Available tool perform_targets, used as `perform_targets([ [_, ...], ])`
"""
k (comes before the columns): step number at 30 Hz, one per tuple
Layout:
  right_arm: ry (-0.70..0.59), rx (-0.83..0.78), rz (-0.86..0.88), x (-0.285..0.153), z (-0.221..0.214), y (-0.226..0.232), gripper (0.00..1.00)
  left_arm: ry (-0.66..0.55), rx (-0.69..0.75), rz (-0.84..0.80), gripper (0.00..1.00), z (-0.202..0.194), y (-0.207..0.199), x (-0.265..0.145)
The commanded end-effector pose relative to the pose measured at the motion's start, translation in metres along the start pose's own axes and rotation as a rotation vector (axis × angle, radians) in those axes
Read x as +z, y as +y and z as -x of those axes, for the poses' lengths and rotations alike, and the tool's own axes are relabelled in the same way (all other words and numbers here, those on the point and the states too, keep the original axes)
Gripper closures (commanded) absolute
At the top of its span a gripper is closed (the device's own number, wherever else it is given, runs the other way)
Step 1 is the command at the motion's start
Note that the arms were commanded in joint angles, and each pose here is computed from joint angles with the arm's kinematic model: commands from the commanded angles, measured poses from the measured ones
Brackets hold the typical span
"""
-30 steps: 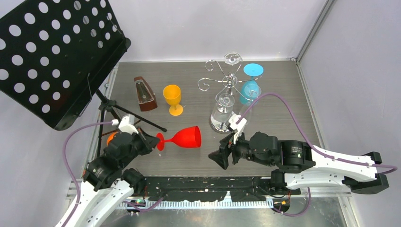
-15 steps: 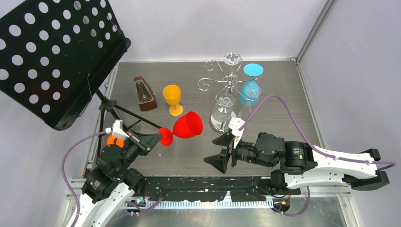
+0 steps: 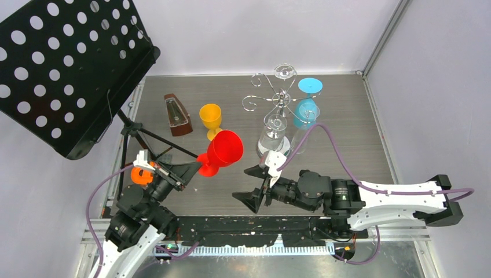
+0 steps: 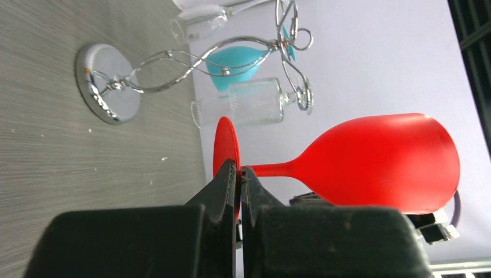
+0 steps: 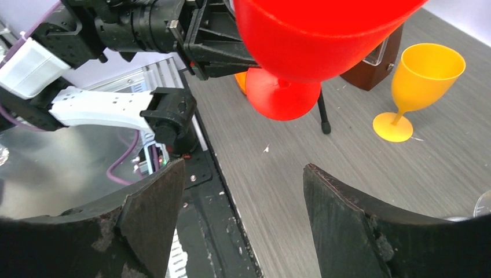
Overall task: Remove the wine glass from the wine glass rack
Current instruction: Pick up the wine glass at the center of the board.
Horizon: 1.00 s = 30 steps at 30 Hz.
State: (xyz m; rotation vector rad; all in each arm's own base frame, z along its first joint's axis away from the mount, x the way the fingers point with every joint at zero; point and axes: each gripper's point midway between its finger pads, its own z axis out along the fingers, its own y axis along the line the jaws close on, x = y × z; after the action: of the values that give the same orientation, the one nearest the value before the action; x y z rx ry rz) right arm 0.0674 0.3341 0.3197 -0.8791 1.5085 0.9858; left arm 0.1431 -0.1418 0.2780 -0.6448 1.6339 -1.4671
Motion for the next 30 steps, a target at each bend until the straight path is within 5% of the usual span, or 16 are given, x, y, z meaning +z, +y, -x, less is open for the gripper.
perform_targets([
  [1,-0.142,-0.008,-0.073,0.014,0.03,-0.006,0.2,0.034,-0.069,-0.157,1.0,-0.004,-0.034,-0.007],
  [30,-0.421,0.022,-0.3,0.085,0.04,-0.021,0.21,0.138,-0.158,-0.294,1.0,-0.021,-0.047,-0.022],
])
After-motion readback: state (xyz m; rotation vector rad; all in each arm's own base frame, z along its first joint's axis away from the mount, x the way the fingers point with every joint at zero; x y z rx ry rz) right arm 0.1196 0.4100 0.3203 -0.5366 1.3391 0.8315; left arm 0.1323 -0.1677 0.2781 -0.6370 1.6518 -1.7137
